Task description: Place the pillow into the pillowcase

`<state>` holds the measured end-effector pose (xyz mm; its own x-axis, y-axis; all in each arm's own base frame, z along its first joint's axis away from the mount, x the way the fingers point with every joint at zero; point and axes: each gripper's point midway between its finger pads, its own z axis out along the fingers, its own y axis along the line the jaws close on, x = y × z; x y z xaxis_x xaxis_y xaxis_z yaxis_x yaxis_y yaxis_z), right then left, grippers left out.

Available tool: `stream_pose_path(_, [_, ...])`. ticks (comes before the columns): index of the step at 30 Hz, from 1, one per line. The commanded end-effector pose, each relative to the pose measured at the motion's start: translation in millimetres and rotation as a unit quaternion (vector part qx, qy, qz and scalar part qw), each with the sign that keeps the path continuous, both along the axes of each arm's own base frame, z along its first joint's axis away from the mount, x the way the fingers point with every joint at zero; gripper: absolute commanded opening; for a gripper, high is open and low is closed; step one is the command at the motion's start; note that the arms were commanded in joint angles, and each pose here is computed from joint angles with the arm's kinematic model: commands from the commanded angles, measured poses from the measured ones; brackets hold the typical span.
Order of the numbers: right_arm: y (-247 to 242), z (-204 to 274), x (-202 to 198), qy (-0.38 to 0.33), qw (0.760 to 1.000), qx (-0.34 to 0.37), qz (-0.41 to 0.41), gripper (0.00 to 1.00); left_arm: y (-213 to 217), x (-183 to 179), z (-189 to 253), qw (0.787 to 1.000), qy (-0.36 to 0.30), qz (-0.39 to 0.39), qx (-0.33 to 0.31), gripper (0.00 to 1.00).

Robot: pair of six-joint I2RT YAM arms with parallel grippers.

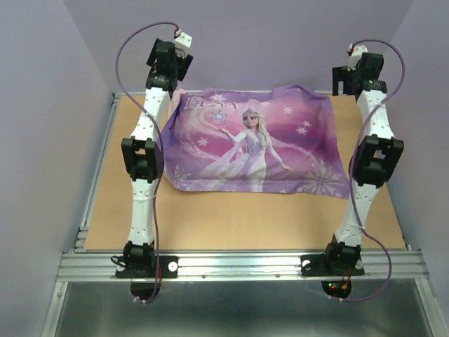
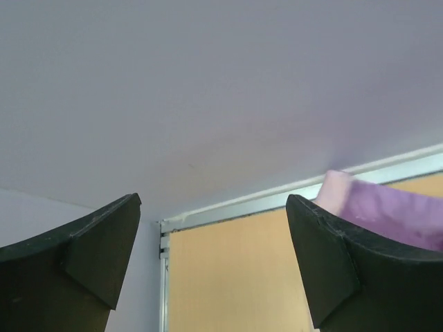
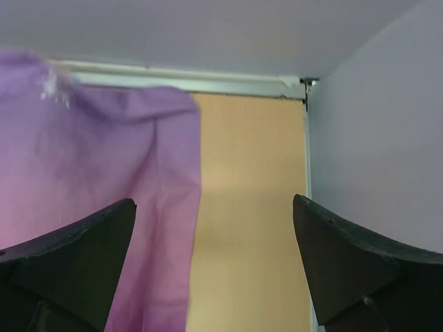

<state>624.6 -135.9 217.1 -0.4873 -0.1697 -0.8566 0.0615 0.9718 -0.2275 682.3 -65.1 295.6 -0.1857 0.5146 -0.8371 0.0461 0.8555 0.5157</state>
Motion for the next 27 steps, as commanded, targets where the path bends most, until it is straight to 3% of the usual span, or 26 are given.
stream_pose_path(1, [-5.9, 126.9, -41.9, -0.085, 0.996, -0.013, -0.028, 1.00, 18.1, -64.2, 135.3, 0.994, -0.077, 0.019, -0.072, 0.99])
stream_pose_path(2, [-3.6, 132.0, -48.2, -0.086, 0.996, -0.017, -0.022, 1.00, 21.1, -63.3, 61.0, 0.998, 0.000, 0.033, -0.058, 0.99])
stream_pose_path(3, [-1.4, 134.2, -59.1, -0.082, 0.996, -0.016, -0.020, 1.00, 26.8, -88.7, 113.9, 0.994, -0.066, 0.032, -0.077, 0.99])
stream_pose_path(5, [7.6, 138.7, -70.5, -0.081, 0.997, -0.013, -0.001, 1.00, 31.5, -104.5, 83.1, 0.995, -0.031, 0.037, -0.086, 0.99])
stream_pose_path(6, [12.5, 135.4, -75.2, -0.076, 0.997, -0.008, 0.009, 1.00, 34.4, -113.6, 87.9, 0.994, -0.027, 0.039, -0.098, 0.99])
stream_pose_path(10, [32.4, 116.2, -108.3, -0.046, 0.998, 0.019, 0.037, 1.00, 36.4, -141.8, 34.8, 0.981, 0.098, 0.021, -0.167, 0.99])
stream_pose_path(18, [105.8, 69.1, -182.5, 0.044, 0.976, 0.162, 0.140, 1.00, 16.6, -207.6, 14.3, 0.964, 0.147, -0.036, -0.220, 0.99])
stream_pose_path(22, [124.6, 9.2, -215.5, 0.115, 0.959, 0.226, 0.128, 1.00, 0.5, -235.9, -17.6, 0.953, 0.175, -0.070, -0.236, 0.99])
stream_pose_path(27, [145.2, -45.9, -258.0, 0.159, 0.945, 0.255, 0.129, 1.00, -8.1, -268.8, -70.9, 0.951, 0.207, -0.064, -0.221, 0.99])
